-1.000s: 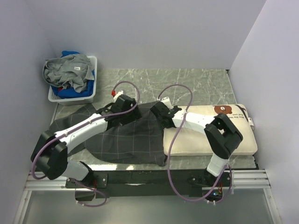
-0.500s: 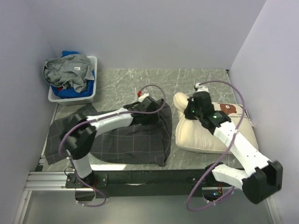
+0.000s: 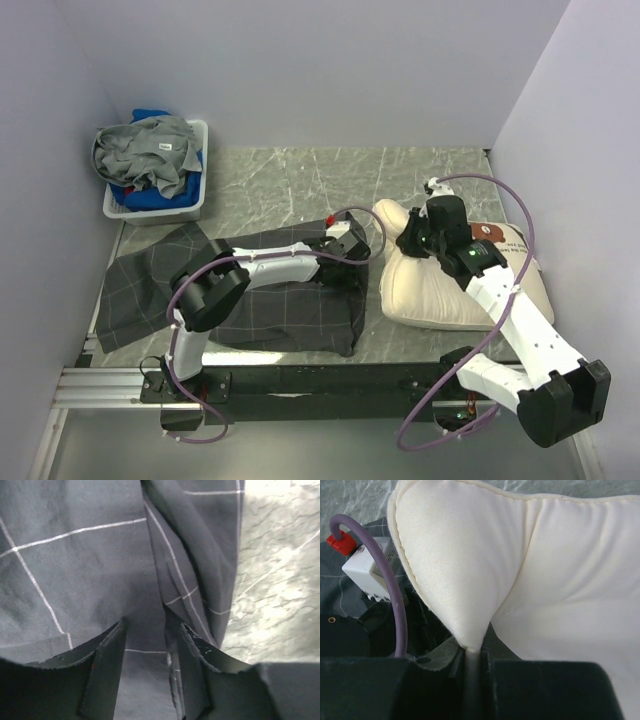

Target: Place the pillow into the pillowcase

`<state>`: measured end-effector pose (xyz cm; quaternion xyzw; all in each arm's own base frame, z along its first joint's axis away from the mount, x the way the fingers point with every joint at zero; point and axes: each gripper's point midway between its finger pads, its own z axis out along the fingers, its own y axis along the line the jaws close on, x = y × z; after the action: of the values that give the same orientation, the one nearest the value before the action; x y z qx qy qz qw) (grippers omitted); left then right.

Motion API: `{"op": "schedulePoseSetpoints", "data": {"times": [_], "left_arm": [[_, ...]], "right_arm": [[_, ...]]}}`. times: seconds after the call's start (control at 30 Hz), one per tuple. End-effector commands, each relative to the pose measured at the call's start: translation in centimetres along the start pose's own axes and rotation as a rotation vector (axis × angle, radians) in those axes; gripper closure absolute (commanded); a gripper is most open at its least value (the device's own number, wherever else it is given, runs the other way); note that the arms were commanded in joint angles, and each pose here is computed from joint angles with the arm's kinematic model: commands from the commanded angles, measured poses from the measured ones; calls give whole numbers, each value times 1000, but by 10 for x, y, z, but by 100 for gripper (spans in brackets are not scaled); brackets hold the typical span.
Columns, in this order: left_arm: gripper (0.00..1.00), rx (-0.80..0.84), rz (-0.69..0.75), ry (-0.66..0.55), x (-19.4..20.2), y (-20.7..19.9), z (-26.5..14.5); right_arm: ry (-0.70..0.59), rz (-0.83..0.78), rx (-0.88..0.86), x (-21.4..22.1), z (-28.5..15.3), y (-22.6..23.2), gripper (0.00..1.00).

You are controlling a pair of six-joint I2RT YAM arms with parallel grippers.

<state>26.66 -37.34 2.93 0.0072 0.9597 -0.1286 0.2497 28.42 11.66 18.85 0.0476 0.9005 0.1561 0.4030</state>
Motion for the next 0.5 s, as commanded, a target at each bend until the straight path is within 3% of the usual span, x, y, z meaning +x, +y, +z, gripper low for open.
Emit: {"op": "schedulePoseSetpoints", "data": {"times": [0.0, 0.2, 0.47], "left_arm": [[52, -13, -5, -36, -10, -4, 1], [59, -29, -19, -37, -4, 3, 1], [77, -38, -10, -24, -1, 5, 4]], "right_arm": [[-90, 27, -93, -25, -12, 18, 100], [-78, 30, -98, -20, -8, 16, 100], [-67, 35, -100, -16, -3, 14, 100]]}}
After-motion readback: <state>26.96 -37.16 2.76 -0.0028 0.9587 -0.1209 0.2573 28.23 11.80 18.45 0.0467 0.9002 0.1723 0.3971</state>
